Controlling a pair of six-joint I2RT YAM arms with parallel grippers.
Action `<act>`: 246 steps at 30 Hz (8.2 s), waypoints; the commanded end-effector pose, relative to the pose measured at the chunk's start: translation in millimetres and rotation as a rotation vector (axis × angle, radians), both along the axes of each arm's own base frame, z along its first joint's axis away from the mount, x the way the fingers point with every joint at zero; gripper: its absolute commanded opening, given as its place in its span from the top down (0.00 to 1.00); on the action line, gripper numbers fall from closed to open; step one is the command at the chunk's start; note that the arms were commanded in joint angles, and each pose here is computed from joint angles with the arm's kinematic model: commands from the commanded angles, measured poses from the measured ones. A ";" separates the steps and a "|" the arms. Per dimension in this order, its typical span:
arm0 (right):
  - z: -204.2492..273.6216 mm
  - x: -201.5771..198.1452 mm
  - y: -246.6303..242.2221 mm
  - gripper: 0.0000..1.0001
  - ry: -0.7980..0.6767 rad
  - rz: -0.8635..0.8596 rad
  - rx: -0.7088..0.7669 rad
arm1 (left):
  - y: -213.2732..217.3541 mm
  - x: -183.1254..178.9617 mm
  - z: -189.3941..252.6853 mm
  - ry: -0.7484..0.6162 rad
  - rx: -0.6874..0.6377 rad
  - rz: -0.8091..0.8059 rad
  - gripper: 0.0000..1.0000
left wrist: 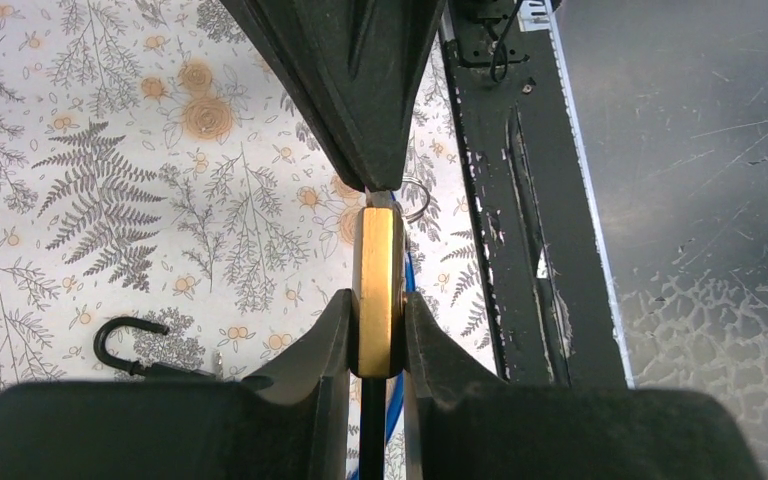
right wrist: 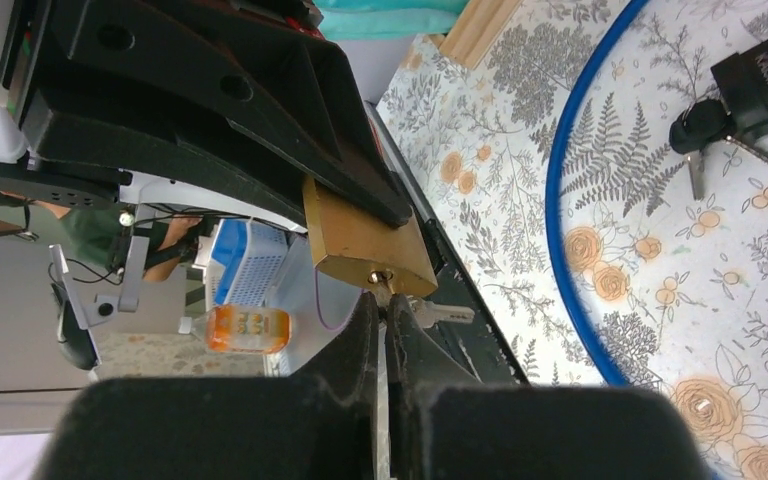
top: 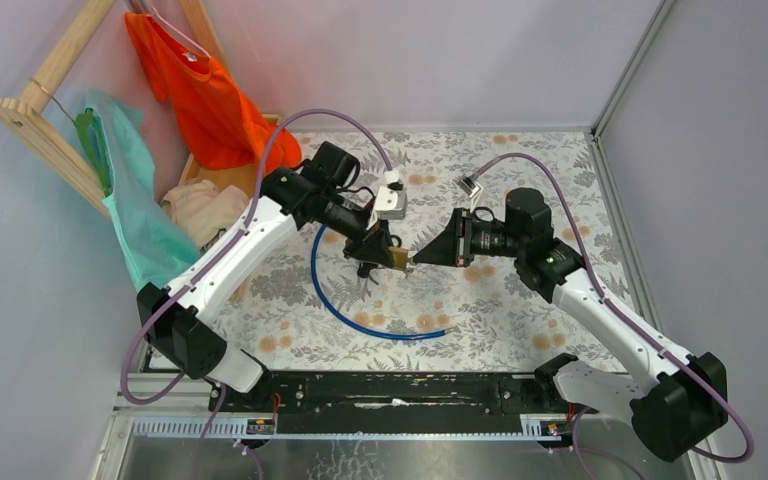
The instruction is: Unlock with the key
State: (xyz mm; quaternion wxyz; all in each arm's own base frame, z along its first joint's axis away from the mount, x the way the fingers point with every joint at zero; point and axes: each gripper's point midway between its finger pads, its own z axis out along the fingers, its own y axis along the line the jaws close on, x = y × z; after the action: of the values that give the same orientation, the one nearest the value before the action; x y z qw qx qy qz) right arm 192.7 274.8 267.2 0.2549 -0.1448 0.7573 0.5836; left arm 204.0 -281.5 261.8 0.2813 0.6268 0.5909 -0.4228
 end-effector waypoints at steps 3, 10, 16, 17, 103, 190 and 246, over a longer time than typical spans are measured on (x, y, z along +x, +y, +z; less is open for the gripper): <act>31.4 -11.3 1.6 1.00 0.108 0.086 0.072 | 10.1 33.3 -19.5 -0.112 0.075 0.135 1.00; 29.4 -10.1 0.2 1.00 0.168 0.084 0.069 | 11.9 37.6 -21.6 -0.112 0.085 0.179 1.00; 35.8 -8.6 -2.0 0.85 0.116 0.081 0.056 | 14.0 44.7 -6.7 -0.136 0.070 0.250 1.00; 35.2 -7.9 -3.4 0.71 0.080 0.078 0.043 | 12.9 42.7 -3.3 -0.121 0.062 0.253 1.00; 61.1 -31.7 2.7 0.50 -0.458 0.126 -0.014 | 1.3 -40.4 1.7 0.347 0.091 -0.085 1.00; 26.9 -21.5 36.5 0.55 -0.480 0.238 0.056 | 1.2 -28.3 21.5 0.265 0.059 -0.066 1.00; -41.6 127.1 -43.7 1.00 0.198 -0.457 -0.004 | 67.4 156.1 -79.3 -0.524 0.488 0.604 0.00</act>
State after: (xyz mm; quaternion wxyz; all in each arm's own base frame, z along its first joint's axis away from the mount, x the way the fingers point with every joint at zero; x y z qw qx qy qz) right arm 295.2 250.8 215.2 0.2357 0.0882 0.7944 0.5528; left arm 347.2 -217.3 169.3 0.3486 0.5837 0.7334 0.0005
